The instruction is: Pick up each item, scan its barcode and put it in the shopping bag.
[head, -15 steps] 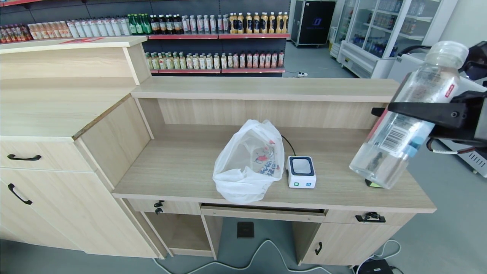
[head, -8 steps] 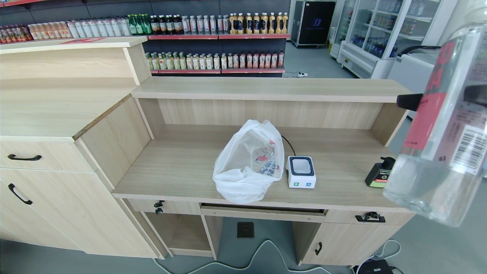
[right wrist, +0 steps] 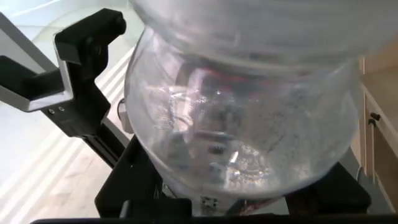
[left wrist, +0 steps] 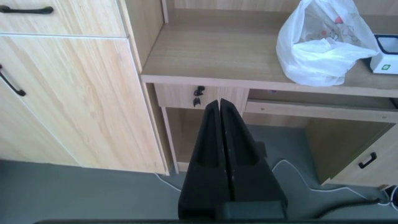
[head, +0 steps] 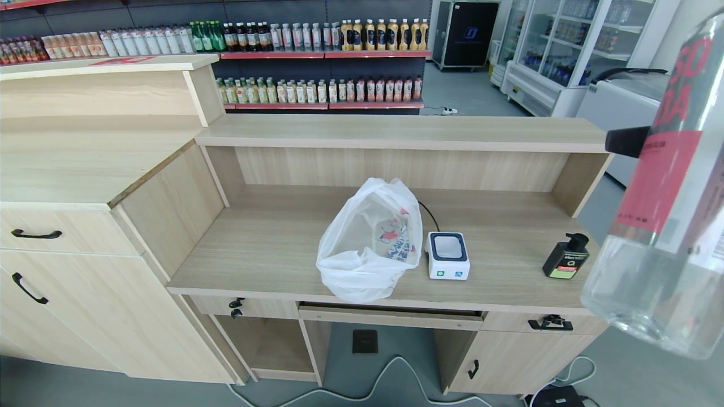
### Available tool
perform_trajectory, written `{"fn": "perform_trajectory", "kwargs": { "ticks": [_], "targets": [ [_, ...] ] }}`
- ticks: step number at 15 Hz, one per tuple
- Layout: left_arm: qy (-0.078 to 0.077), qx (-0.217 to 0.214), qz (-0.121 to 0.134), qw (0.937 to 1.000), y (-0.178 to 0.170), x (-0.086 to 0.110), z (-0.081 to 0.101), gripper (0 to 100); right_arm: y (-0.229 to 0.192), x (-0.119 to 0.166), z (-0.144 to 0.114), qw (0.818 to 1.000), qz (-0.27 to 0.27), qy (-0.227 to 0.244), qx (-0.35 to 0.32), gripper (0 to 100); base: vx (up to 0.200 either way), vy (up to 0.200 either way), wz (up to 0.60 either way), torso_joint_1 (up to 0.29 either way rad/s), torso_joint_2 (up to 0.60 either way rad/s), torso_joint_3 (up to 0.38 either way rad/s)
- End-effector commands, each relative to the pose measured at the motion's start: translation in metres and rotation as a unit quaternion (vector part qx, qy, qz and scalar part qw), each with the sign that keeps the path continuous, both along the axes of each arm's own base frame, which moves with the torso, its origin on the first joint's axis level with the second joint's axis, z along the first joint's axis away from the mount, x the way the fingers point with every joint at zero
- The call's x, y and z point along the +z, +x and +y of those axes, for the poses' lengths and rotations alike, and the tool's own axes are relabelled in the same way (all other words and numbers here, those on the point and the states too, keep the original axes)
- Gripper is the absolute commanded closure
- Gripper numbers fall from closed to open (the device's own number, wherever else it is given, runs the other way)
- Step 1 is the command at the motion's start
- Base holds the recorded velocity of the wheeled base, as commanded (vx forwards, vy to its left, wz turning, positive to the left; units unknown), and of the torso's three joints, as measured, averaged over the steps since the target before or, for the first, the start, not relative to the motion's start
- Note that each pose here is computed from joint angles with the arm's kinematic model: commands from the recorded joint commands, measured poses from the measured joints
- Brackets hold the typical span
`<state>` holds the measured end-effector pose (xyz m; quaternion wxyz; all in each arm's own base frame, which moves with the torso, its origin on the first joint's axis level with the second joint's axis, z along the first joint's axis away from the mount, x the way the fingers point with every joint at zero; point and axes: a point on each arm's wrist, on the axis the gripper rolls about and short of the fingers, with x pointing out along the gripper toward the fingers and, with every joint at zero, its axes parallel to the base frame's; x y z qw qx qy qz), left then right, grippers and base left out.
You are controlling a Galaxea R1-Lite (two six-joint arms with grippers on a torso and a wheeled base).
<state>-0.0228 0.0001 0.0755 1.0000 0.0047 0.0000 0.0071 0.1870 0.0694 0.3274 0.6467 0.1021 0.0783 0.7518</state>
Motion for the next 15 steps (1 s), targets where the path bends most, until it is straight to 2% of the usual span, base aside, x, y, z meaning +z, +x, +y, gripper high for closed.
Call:
{"fn": "perform_trajectory", "kwargs": {
  "ticks": [1,7,10,15],
  "targets": [
    [0.000,0.001,0.000,1.0000,0.000,0.000,0.000,100,-0.002,-0.004,0.000,1.000,0.015,-0.004,0.002,100,0.000,0.000,0.00,0.000,0.00,0.000],
    [0.000,0.001,0.000,1.0000,0.000,0.000,0.000,100,-0.003,-0.012,0.008,0.999,0.033,-0.007,0.016,100,0.000,0.000,0.00,0.000,0.00,0.000],
    [0.000,0.001,0.000,1.0000,0.000,0.000,0.000,100,0.001,-0.014,0.032,0.996,0.064,0.038,-0.045,100,0.000,0.000,0.00,0.000,0.00,0.000],
    [0.000,0.001,0.000,1.0000,0.000,0.000,0.000,100,-0.007,-0.026,0.037,0.996,0.068,0.033,-0.038,100,0.000,0.000,0.00,0.000,0.00,0.000]
  ]
}}
